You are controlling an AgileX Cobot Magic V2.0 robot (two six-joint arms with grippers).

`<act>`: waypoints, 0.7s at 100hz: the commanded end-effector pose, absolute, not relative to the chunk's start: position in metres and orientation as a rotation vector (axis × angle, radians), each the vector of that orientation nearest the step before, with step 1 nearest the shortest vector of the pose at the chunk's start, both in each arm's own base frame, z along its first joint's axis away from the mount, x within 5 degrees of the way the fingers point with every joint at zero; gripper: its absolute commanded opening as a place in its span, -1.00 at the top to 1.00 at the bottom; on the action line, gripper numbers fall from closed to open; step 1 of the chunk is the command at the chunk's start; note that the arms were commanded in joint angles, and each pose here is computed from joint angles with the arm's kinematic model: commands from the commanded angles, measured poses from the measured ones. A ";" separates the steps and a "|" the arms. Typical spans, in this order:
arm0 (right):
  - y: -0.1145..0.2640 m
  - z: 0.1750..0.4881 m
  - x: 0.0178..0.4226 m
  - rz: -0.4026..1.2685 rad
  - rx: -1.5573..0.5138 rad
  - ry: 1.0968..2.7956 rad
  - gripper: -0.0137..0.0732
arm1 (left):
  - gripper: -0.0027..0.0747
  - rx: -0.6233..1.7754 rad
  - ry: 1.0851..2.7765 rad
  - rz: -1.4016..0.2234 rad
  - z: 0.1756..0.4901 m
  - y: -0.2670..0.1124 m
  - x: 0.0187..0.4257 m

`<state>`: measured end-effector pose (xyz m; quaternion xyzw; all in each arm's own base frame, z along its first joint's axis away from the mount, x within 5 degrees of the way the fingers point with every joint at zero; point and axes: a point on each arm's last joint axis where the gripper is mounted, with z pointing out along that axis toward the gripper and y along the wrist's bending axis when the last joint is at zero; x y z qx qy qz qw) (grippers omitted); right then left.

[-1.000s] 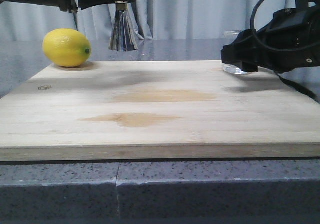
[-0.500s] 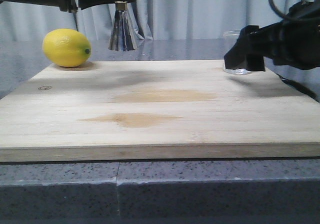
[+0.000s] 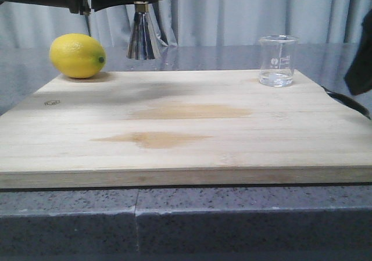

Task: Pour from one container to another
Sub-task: 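Withdraw the right gripper and lower the jigger with the left gripper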

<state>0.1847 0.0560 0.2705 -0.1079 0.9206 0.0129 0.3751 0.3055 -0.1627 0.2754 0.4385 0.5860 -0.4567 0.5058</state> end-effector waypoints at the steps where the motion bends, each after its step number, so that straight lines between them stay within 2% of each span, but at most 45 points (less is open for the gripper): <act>1: 0.052 0.292 0.176 0.036 -0.264 2.290 -0.66 | 0.29 1.003 1.248 -1.172 0.312 -0.161 0.297; 28: 0.046 0.306 0.162 0.041 -0.256 2.219 -0.66 | 0.29 1.003 1.248 -1.172 0.312 -0.161 0.297; 70: 0.045 0.305 0.161 0.029 -0.258 2.228 -0.66 | 0.29 1.005 1.246 -1.175 0.312 -0.162 0.297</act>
